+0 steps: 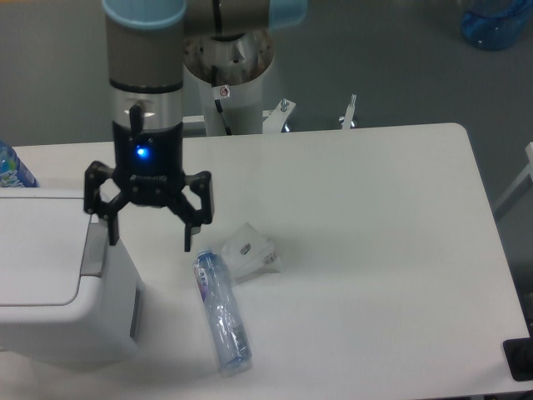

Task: Open the trash can
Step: 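Lower the gripper onto the lid edge and push it open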

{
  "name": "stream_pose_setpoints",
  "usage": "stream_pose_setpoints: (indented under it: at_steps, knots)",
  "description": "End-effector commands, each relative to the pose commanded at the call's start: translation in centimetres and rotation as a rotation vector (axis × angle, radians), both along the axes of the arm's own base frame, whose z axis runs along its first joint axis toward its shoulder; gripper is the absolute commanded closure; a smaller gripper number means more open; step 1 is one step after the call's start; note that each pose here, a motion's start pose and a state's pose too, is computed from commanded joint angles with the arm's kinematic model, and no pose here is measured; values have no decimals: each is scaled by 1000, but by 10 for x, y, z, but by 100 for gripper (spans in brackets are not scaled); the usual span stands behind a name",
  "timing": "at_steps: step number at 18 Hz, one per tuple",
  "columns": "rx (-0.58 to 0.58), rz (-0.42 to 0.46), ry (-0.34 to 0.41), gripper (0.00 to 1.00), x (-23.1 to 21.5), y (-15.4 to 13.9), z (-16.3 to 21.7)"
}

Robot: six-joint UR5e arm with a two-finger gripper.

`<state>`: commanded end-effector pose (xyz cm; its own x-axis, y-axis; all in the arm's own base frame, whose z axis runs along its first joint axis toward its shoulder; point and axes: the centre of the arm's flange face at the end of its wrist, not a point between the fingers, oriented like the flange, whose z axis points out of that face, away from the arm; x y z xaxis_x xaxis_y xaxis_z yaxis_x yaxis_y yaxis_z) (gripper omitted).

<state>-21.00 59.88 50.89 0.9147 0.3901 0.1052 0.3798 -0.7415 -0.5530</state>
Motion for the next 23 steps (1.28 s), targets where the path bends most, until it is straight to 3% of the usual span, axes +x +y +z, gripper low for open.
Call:
stream_pose_setpoints:
  at_steps: [23]
  knots:
    - [-38,-16,-19,0,4,8,-25]
